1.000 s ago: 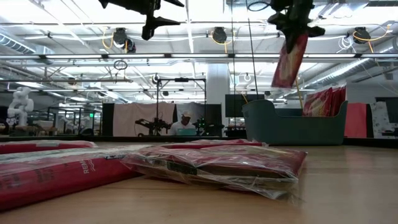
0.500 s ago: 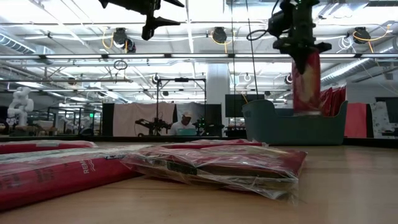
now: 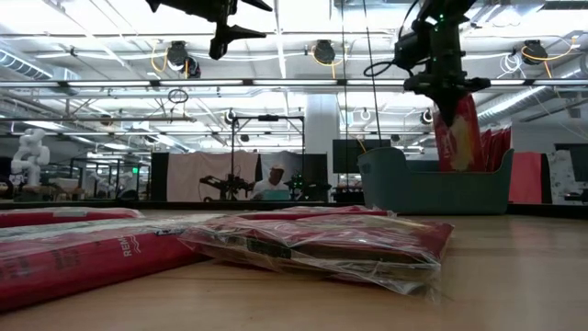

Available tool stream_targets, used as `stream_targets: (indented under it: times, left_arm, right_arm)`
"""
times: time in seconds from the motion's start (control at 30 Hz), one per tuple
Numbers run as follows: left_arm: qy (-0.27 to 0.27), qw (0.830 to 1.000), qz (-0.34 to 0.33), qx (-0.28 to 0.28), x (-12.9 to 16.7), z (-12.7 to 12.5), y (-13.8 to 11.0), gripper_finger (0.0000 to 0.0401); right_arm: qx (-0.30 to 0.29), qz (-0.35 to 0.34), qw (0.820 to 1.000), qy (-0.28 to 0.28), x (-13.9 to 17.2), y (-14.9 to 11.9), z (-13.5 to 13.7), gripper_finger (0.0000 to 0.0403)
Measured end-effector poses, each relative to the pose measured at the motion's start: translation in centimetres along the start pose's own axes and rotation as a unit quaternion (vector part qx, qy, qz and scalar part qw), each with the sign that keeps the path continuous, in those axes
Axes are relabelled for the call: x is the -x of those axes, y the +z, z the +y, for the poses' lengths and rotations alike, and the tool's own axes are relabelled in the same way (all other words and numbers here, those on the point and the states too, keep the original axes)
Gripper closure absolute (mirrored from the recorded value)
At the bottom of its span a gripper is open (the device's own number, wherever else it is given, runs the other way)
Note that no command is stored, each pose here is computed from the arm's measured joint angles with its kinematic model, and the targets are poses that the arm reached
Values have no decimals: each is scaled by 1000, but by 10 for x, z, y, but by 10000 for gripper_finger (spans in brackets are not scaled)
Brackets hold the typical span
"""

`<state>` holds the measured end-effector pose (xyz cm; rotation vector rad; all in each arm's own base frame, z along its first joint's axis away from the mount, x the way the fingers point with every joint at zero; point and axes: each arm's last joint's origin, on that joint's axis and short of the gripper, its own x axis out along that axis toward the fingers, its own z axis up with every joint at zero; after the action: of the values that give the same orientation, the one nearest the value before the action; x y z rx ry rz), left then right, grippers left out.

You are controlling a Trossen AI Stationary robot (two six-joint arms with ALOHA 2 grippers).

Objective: Sort popcorn bags into baskets
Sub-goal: Put the popcorn bag into the blue bin

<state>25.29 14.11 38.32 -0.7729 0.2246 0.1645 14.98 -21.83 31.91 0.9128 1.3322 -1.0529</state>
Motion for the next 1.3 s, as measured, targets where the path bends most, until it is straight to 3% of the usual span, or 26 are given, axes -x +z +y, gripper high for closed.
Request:
stream_targets:
  times: [0.8, 1.07, 1.3]
  left_arm:
    - [0, 1000, 0, -15, 0, 0, 0, 178]
    - [0, 1000, -1, -15, 0, 0, 0, 178]
    - [0, 1000, 0, -14, 0, 0, 0, 178]
  right_arm:
    - [-40, -73, 996, -11, -9, 6, 23, 397]
    - [-45, -42, 997, -37, -35, -1, 24, 397]
    - [-46, -47, 997, -35, -36, -1, 26, 397]
